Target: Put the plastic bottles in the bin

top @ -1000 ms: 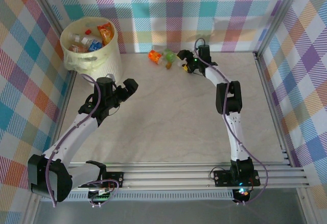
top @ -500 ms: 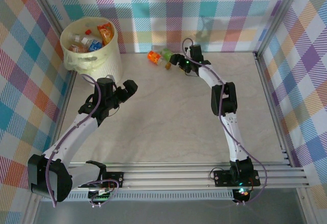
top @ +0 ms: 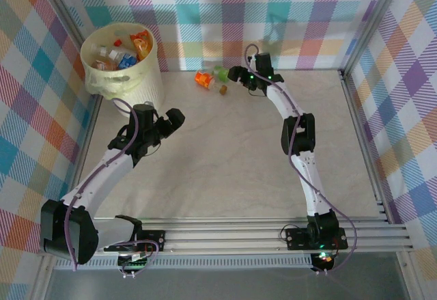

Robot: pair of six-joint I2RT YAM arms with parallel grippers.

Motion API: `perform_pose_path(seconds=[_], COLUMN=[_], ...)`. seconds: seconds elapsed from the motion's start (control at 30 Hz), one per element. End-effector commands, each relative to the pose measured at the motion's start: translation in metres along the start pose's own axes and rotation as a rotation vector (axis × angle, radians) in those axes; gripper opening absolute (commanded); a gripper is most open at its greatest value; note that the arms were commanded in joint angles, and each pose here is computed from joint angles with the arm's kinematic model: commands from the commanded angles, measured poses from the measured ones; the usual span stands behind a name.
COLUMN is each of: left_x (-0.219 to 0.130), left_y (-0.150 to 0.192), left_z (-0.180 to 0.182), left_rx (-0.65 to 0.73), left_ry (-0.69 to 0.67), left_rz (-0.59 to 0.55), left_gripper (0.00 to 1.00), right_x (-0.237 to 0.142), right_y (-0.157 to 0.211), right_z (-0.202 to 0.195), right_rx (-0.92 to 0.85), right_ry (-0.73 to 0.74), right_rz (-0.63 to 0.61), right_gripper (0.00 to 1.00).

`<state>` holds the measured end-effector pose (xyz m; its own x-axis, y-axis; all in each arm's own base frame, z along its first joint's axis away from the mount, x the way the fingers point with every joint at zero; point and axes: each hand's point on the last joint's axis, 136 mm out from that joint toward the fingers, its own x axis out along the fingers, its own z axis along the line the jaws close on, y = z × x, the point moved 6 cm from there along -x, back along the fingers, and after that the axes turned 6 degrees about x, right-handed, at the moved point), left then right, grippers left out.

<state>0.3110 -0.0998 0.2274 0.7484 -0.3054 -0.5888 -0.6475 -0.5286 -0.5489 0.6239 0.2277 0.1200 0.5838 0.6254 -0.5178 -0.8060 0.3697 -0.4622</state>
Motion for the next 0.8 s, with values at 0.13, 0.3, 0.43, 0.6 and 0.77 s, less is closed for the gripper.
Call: perform_pose_path(seconds=[0.13,0.3,0.43,0.6,0.77], left_x=[0.004,0.010,0.015,0.027,0.051], left_y=[0.001,0.002,0.004,0.008,-0.001], left_z=[0.000,0.001,0.003,0.008,0.012], left_rx=[0.031,0.032,0.023,0.007,-0.006], left_ry=[-0.026,-0.039,-0.043,-0.071,-0.102], left_rz=[0.015,0.033,0.050,0.069,0.044], left_gripper=[1.00,1.00,1.00,1.00,1.00], right_x=[0.016,0.015,0.020,0.029,0.032], right_y=[0.011,0.011,0.026,0.048,0.059], right_z=[-0.018,0.007,0.022,0.031,0.041], right_rx=[0.196,0.159,0.003,-0.074,-0.159], right_ry=[0.006,-0.085,-0.105,-0.146,-0.128], right_rz=[0.018,0.023,0.049,0.120,0.135], right_gripper=[0.82,0.83,0.84,0.84,0.87])
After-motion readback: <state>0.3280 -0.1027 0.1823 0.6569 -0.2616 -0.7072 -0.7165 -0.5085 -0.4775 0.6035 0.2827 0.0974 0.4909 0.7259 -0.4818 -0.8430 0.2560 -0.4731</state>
